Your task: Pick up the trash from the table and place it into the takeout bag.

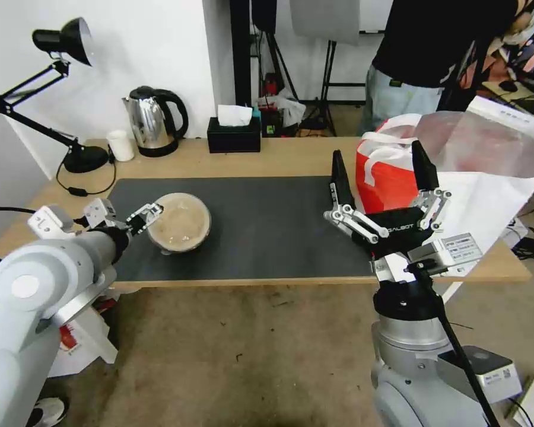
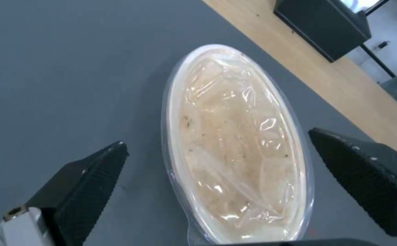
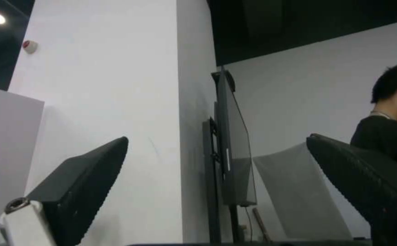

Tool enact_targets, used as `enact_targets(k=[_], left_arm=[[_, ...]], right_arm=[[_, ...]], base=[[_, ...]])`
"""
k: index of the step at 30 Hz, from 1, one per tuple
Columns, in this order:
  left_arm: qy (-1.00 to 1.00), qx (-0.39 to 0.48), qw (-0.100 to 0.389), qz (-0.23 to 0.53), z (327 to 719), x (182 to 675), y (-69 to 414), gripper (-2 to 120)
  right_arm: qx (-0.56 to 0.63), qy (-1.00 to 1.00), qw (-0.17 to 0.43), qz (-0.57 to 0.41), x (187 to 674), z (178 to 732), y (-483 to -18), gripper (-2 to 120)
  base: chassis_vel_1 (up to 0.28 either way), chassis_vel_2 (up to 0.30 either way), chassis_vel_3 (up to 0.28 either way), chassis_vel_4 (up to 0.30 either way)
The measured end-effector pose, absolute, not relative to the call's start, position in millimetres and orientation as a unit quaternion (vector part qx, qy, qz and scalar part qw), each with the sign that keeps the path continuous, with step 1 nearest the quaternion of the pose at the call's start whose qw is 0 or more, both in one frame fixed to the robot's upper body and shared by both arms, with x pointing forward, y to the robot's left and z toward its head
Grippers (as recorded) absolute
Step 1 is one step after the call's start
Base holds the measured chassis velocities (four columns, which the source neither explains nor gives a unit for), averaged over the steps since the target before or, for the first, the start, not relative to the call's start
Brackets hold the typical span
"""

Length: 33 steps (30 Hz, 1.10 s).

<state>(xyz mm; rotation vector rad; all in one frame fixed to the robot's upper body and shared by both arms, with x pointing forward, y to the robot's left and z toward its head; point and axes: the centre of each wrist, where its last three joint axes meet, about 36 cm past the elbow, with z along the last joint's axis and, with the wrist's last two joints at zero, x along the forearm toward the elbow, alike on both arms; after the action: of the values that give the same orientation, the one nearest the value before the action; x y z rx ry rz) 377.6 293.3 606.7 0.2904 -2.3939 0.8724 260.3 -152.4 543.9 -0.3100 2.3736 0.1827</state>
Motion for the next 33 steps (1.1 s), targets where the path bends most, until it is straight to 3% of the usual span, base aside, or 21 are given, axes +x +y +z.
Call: enact_targets(k=[27, 33], left_arm=[[-0.885, 0.110, 0.301, 0.337, 591, 403, 287, 100], [-0.884, 0.108, 0.305, 0.338, 588, 406, 285, 87]], right_arm=[[-0.119, 0.920, 0.367, 0.071, 262, 546, -153, 100], [-0.120, 0.919, 0.368, 0.070, 265, 545, -152, 100]], base=[[0.000, 0.000, 0.000, 0.000], [0.000, 0.000, 0.000, 0.000]])
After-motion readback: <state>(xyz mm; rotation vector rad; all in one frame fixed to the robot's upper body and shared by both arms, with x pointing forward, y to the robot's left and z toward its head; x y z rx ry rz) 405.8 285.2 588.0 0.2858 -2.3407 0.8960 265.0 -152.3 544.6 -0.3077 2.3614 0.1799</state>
